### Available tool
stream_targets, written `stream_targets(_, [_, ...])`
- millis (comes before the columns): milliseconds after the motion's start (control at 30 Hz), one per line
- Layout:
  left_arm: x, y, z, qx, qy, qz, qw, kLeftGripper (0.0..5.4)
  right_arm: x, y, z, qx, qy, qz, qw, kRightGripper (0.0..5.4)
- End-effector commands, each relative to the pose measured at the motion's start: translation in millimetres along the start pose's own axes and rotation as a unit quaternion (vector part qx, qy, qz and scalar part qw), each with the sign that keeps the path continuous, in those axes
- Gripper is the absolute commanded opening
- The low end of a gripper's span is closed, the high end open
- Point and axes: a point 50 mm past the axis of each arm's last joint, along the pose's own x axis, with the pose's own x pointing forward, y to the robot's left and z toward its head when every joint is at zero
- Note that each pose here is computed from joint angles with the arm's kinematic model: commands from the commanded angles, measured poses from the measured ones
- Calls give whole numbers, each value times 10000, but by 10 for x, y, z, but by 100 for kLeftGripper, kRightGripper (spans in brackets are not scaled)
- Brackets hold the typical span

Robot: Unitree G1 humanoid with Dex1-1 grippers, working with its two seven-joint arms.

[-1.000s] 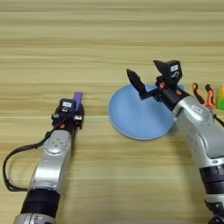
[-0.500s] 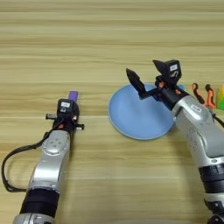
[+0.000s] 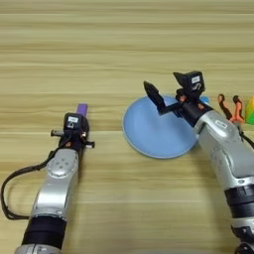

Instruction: Move the objects on the table

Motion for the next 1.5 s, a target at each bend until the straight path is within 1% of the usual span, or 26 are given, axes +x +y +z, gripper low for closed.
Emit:
stream_targets(33, [-33,-10,-32,-99,26,-46,9999,138,35,-4,19,50,-58,8,10000,540])
stream_targets(267, [-35,6,14,-136,-139,-37,9998,138,47,-17,-31,166,15,-12,9999,540])
stream_targets(333, [-37,0,52,-166,-275,-79,9995,138,53,-14,-49,250,50,13,9997,540])
stream_targets(433, [-44,-11,111,-175,-474,-136,9986,138,60,-11,-63,297,63,28,9995,540])
stream_targets(500, [-52,-14,155,-144,-616,-153,9979,137,66,-8,-68,313,67,38,9995,540])
stream_targets(833, [-70,-17,246,-122,-951,-213,9952,137,79,6,-85,366,79,67,9993,540])
stream_targets(967, [-98,-46,323,-37,-1236,-299,9919,137,86,23,-97,645,89,174,9977,540])
stream_targets(1067, [-108,-63,346,-3,-1324,-353,9906,137,97,30,-102,941,95,271,9951,540])
stream_targets(1100, [-110,-67,349,3,-1335,-366,9904,137,101,29,-106,1048,107,298,9940,540])
stream_targets(1167, [-114,-83,365,27,-1388,-404,9895,137,116,22,-111,1435,125,394,9888,540])
stream_targets(1333, [-127,-119,427,99,-1569,-506,9863,137,140,28,-82,1916,85,614,9795,540])
stream_targets(1400, [-134,-137,446,117,-1618,-562,9851,137,150,43,-78,2061,105,714,9759,540])
stream_targets(1500, [-134,-154,460,152,-1644,-598,9845,137,177,57,-86,2136,154,777,9737,540])
